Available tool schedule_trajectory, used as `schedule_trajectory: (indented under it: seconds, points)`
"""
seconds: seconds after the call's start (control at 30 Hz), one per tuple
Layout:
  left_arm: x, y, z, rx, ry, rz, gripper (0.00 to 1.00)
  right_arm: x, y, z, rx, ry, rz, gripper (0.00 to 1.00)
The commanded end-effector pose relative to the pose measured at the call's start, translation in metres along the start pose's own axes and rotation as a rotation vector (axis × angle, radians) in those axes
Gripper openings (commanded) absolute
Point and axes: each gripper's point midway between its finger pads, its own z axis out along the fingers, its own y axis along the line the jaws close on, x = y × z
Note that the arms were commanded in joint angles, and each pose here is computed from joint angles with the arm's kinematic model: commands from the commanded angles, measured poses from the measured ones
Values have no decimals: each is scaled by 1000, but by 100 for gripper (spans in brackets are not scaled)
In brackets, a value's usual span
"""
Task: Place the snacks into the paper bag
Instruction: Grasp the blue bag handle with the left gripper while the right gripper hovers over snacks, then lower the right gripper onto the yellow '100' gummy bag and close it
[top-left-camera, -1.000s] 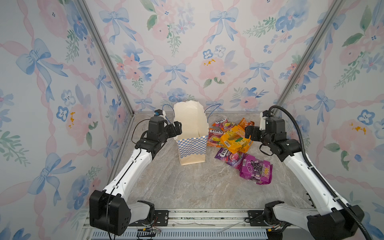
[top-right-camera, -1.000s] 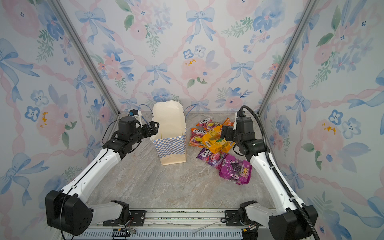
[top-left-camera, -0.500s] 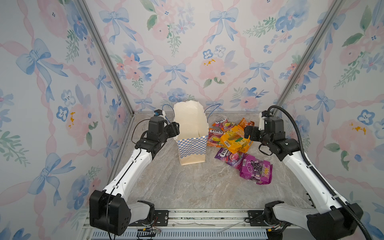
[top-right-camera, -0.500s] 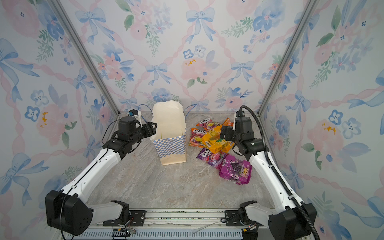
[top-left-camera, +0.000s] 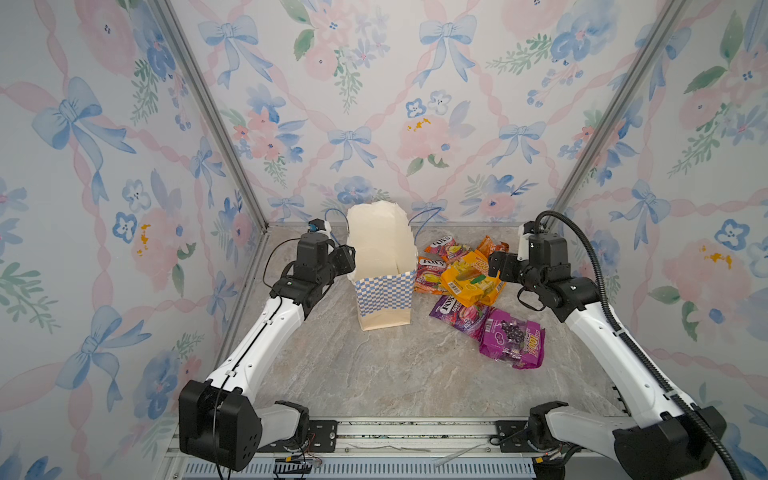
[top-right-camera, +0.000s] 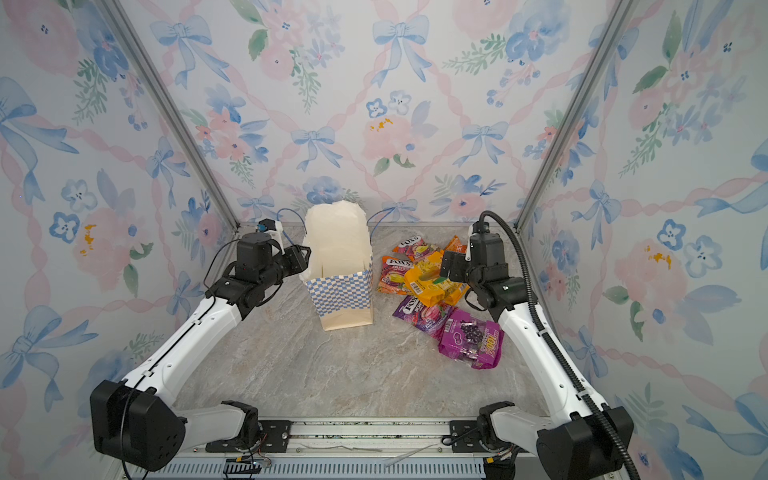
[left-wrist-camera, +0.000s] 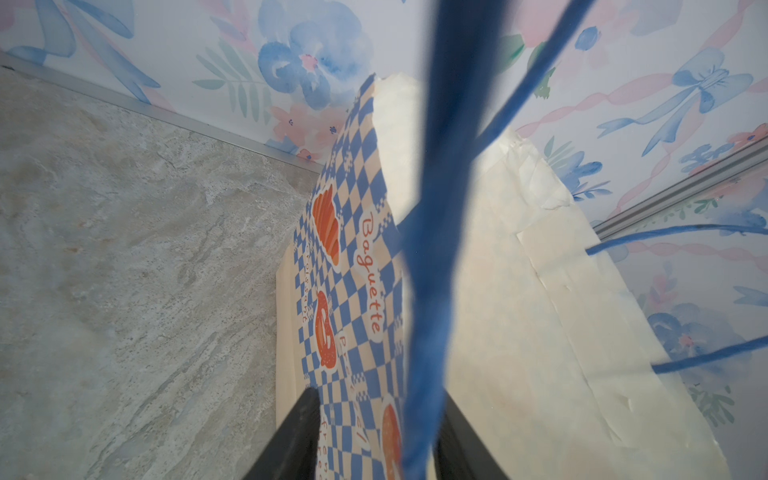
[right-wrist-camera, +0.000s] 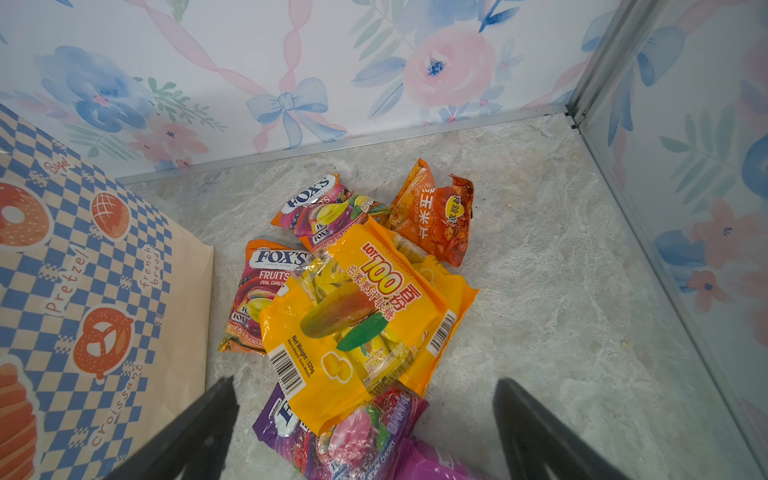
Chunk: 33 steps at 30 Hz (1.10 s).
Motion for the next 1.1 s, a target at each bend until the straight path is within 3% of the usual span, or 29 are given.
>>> schedule_trajectory:
  seconds: [0.0, 0.23, 0.5, 0.73, 1.07]
  points:
    - [-1, -8, 1, 28, 5, 11, 40, -7, 4, -5, -4, -15, 9, 97]
    - [1, -10, 3, 47, 6, 8, 26, -4, 4, -3, -3, 1, 14, 97]
    - [3, -9, 4, 49, 1, -3, 17, 1, 5, 6, 0, 30, 13, 97]
    - [2, -10, 1, 61, -17, -1, 18, 9, 2, 16, 29, 74, 20, 97]
    - [6, -13, 5, 88, -3, 3, 23, 40, -8, 48, 96, 234, 68, 97]
